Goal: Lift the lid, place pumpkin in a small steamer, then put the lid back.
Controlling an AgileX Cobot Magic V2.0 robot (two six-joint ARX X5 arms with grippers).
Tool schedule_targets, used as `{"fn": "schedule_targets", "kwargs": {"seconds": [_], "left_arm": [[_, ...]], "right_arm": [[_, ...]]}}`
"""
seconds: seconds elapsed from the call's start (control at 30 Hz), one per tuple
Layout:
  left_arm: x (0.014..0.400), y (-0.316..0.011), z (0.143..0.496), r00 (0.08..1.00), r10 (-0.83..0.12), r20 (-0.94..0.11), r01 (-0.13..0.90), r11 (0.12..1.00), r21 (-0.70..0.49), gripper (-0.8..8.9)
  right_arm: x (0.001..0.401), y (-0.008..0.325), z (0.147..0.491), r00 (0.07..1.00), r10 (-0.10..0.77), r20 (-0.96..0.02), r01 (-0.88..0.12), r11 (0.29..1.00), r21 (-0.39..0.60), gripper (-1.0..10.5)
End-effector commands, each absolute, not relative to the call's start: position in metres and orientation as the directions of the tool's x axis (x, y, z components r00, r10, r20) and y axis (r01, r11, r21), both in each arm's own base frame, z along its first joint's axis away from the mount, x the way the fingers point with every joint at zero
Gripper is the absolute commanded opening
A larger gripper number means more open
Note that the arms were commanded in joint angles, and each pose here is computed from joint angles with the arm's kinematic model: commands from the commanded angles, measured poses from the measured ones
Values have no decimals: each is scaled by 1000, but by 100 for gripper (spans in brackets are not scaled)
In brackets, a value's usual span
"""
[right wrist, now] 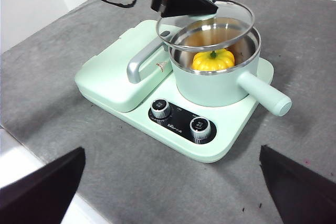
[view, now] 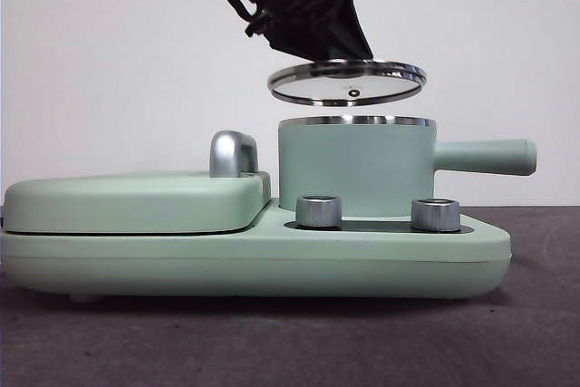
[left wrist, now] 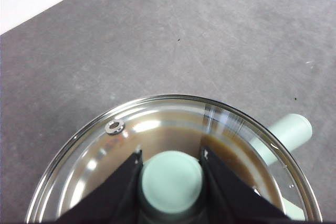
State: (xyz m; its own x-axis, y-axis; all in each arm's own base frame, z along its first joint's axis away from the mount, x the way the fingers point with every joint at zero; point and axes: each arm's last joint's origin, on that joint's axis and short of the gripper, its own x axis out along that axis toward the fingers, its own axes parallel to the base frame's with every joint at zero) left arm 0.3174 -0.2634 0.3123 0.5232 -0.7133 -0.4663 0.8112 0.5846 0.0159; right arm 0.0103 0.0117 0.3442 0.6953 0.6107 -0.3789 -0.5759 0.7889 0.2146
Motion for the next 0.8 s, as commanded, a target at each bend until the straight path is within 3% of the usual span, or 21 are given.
{"fn": "schedule_targets", "kwargs": {"seconds": [0.03, 0.8], "left_arm": [[322, -271, 314, 531, -731, -428, 818, 575, 33, 16], [325, -287, 289, 492, -729, -475, 844, 533, 57, 15]], "right_arm": [[9, 11, 346, 691, 619, -373, -577, 783, 232, 529], [10, 11, 346, 694, 615, -375, -559, 788, 258, 529]]}}
